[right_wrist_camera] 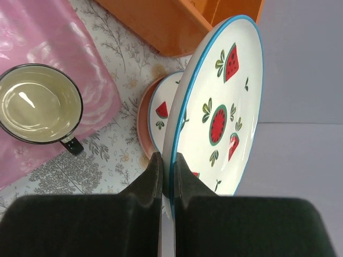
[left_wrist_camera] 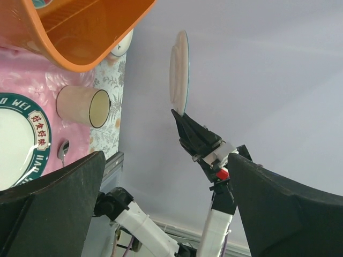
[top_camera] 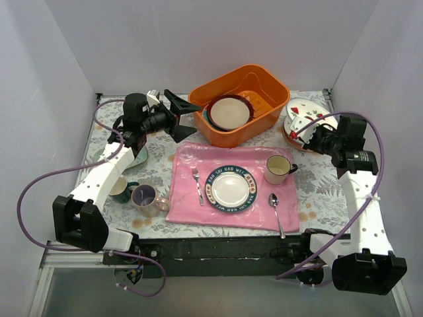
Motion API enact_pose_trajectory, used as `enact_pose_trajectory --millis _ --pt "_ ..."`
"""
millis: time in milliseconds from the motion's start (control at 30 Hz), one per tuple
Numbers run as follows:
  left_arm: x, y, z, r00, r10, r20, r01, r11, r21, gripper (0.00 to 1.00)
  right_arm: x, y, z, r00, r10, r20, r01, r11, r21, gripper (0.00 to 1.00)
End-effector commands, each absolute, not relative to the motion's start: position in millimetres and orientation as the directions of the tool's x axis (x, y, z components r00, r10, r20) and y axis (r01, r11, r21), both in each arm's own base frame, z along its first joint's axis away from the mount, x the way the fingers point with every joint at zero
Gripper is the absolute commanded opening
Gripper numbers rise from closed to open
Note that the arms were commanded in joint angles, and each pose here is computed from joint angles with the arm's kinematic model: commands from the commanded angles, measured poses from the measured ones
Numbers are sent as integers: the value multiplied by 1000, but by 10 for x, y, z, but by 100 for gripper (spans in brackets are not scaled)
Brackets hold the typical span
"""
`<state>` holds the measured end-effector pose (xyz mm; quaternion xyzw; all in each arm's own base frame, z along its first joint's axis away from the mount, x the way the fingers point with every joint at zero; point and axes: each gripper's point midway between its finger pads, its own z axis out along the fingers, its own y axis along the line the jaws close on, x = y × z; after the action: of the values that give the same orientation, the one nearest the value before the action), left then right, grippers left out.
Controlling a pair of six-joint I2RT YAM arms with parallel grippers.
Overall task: Place the mixed dishes into the plastic bin
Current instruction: Pick up the plate at the center of the board.
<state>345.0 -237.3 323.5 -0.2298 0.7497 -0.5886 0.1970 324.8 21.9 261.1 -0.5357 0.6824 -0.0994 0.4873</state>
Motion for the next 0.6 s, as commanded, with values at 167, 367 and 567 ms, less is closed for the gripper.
enact_pose_trajectory --millis 167,367,567 --pt "3377 -2641 3520 -835 -548 -49 -79 209 -975 98 3046 586 3492 375 -782 -498 -499 283 -819 1" --pt "3344 -2847 3500 -845 -533 -49 -92 234 -968 98 2901 767 3530 454 -753 -476 -499 228 -836 1" --pt "3331 -2971 3556 -846 -530 -52 -90 238 -967 98 2740 1046 3547 543 -703 -460 -509 161 -846 1"
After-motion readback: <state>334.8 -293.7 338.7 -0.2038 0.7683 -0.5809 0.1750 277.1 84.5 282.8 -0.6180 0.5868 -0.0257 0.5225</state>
